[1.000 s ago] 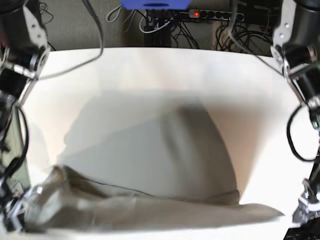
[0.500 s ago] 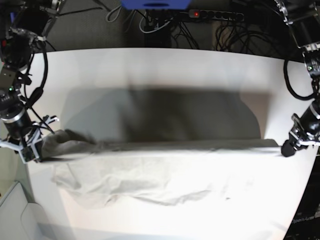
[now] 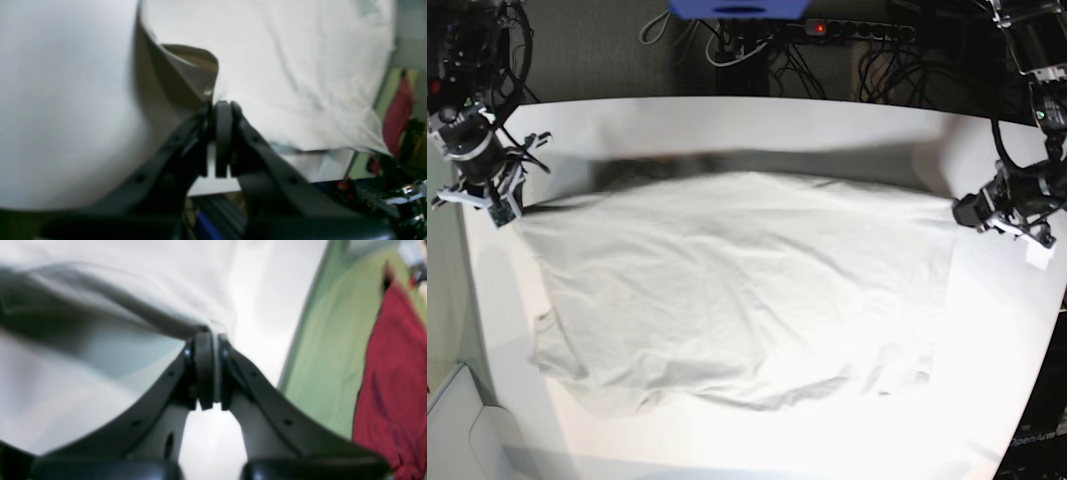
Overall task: Layout the t-shirt on the table in an organized manner, then fold the t-shirt properly
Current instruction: 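Pull the held edge away from the hem with both grippers to spread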
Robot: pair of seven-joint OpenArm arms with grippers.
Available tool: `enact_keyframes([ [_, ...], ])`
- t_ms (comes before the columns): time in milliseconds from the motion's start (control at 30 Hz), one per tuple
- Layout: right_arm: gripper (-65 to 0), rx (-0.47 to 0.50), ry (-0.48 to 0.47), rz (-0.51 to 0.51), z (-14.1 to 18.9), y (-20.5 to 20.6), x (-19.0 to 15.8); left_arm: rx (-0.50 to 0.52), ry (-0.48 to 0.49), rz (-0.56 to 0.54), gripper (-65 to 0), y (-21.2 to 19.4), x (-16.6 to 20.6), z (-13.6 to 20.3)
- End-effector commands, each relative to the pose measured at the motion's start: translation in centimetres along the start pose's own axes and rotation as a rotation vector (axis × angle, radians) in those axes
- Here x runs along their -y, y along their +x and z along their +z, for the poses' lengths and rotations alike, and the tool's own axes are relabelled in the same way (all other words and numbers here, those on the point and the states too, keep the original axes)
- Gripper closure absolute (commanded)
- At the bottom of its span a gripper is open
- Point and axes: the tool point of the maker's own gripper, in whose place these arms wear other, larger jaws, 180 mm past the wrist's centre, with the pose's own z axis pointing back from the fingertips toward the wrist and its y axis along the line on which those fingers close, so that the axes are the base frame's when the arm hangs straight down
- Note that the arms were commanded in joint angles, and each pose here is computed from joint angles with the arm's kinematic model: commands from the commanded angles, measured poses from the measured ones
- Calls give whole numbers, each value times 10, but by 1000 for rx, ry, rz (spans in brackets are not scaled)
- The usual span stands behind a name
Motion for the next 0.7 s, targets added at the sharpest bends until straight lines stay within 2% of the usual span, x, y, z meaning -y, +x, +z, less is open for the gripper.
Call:
enact_keyframes([
  [0, -4, 65, -36, 5, 4, 16, 13, 38, 11, -28, -2, 18, 4, 10],
  [133, -4, 11, -20, 6, 12, -6, 6, 27, 99, -72, -2, 23, -11, 24],
  [333, -4, -35, 5, 8, 19, -25, -4, 52, 139, -122, -2, 40, -15, 43],
  [433, -4, -49, -1, 35, 21, -28, 2, 69, 145, -153, -2, 45, -10, 49],
  [667, -4, -76, 9, 63, 28, -37, 1, 18, 174, -142, -2, 27, -24, 47],
])
